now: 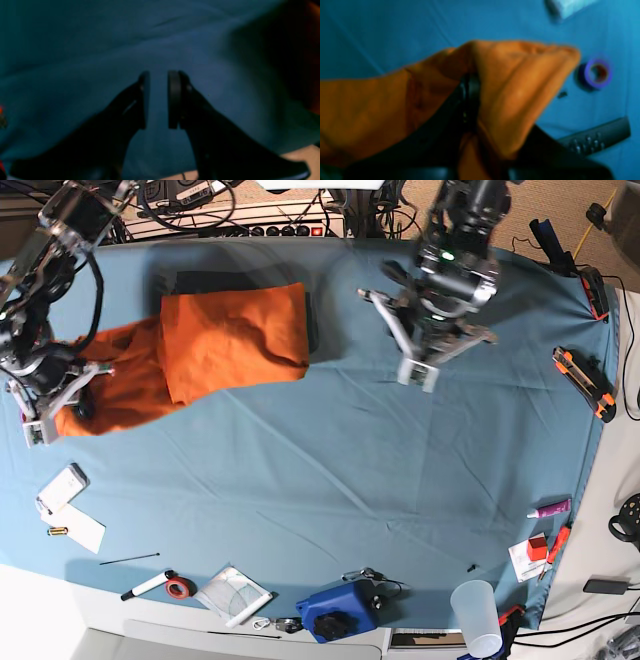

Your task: Layout the t-shirt on the table in an organized manner, then fold the t-shirt properly

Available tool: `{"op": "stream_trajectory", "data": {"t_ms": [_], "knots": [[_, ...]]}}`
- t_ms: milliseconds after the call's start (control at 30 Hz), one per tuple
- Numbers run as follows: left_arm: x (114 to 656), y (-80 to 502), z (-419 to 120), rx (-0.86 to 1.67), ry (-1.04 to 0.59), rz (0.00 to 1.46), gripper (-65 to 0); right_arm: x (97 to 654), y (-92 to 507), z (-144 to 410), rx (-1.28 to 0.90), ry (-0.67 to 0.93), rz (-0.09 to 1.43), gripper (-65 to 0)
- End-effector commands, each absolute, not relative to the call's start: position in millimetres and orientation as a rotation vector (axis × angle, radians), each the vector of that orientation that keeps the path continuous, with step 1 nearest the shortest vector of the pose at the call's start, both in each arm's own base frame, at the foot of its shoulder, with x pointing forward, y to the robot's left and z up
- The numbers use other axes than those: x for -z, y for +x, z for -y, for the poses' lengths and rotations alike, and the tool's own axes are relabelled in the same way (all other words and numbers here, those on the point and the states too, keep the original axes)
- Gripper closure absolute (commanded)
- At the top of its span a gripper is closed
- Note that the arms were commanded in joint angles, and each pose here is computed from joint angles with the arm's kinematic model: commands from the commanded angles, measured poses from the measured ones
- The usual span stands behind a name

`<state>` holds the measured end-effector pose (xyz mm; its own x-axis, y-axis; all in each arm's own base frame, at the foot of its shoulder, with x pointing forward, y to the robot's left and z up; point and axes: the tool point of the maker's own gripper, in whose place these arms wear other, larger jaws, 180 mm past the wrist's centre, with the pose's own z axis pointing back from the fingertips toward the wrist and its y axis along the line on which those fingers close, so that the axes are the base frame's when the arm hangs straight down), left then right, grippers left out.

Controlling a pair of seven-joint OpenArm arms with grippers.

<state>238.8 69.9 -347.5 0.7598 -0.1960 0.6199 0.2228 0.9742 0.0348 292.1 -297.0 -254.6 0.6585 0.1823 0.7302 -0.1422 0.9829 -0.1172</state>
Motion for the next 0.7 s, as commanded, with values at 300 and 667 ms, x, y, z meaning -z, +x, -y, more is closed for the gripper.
{"op": "stream_trajectory", "data": {"t_ms": [300, 667], "knots": [[343, 234, -146, 0.028, -0.12, 0.667, -11.4, 266, 285, 206, -0.345, 0.04, 0.854, 0.0], [338, 226, -167, -0.012, -0.169, 0.685, -11.4, 293, 285, 116, -0.522, 0.121, 0.785, 0.0]]}}
